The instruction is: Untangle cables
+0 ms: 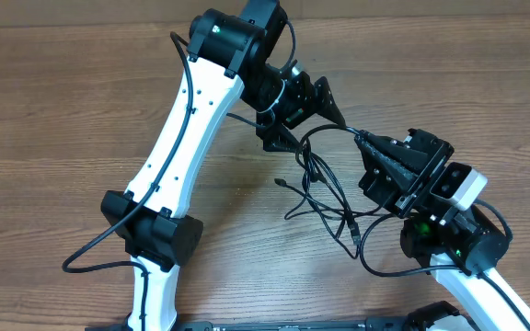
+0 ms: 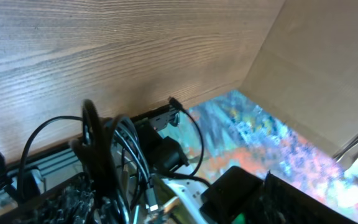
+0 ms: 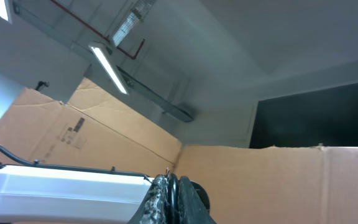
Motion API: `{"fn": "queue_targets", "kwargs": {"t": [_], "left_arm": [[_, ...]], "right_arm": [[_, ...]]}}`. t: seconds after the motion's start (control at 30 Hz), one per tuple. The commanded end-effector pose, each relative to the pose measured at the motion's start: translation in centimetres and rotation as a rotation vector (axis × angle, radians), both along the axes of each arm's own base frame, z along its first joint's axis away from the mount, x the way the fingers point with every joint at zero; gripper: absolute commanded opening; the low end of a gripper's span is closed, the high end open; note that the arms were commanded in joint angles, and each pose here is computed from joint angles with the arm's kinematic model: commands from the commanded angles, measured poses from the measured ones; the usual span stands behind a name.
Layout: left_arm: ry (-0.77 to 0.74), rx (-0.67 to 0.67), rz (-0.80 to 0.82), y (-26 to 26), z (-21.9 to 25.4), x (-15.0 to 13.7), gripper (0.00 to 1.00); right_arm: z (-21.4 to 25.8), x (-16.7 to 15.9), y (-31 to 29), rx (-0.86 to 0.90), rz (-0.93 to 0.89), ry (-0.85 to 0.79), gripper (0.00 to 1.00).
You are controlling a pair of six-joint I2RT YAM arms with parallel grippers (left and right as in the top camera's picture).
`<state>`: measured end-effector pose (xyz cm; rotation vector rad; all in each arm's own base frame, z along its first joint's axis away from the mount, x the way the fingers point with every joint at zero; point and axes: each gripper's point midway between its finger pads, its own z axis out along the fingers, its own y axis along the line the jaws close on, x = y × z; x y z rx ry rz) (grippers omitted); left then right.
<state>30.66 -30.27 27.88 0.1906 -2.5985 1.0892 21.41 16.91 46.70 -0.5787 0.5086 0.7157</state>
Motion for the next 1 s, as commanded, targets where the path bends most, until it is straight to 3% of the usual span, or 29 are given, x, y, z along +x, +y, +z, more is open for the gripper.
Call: {"fn": "queue_targets", "kwargs": {"t": [0.0,0.2,0.23,0.33,0.4,0.43,0.47,0.67,0.7,0.77,0.9,0.97], "left_arm": [[-0.040,-0.045,-0.041,-0.4,1.1,-0.5,1.00],[-0.007,-0.096,-0.044,-0.8,1.8,-0.9,1.00],[0.010,-0.130,-0.051,-1.1,2.4,-1.1,0.95],[0.044,-0.167,-0.049,-1.4,3.0,-1.5,0.61],[0.046,-0.161,-0.045,-1.4,3.0,-1.4,0.21],[0.041,-0.153,-0.043,-1.3,2.8,-1.3,0.05],[0.035,-0.147,-0.041,-1.3,2.7,-1.2,0.04],[0.011,-0.130,-0.033,-1.1,2.4,-0.7,0.04],[0.009,-0.131,-0.033,-1.1,2.4,-0.7,0.22],[0.009,-0.130,-0.033,-1.1,2.4,-0.7,0.98],[0.028,-0.127,-0.033,-1.0,2.4,-1.0,1.00],[0.034,-0.139,-0.036,-1.1,2.6,-1.1,0.94]], "right_arm": [[1.2,-0.4,-1.0,0.040,-0.044,-0.051,0.04],[1.0,0.0,-1.0,0.031,-0.055,-0.037,0.04],[0.9,0.2,-1.0,0.029,-0.055,-0.031,0.04],[0.8,0.3,-0.9,0.026,-0.054,-0.025,0.04],[0.8,0.3,-0.9,0.026,-0.054,-0.025,0.04],[0.8,0.3,-0.9,0.026,-0.053,-0.026,0.04],[0.8,0.2,-0.9,0.025,-0.052,-0.026,0.04],[0.8,0.2,-0.9,0.025,-0.049,-0.023,0.04],[0.8,0.2,-0.9,0.025,-0.049,-0.023,0.04],[0.8,0.2,-0.9,0.026,-0.050,-0.024,0.04],[0.9,0.0,-1.0,0.030,-0.051,-0.037,0.04],[1.0,0.0,-1.0,0.030,-0.053,-0.041,0.04]]}}
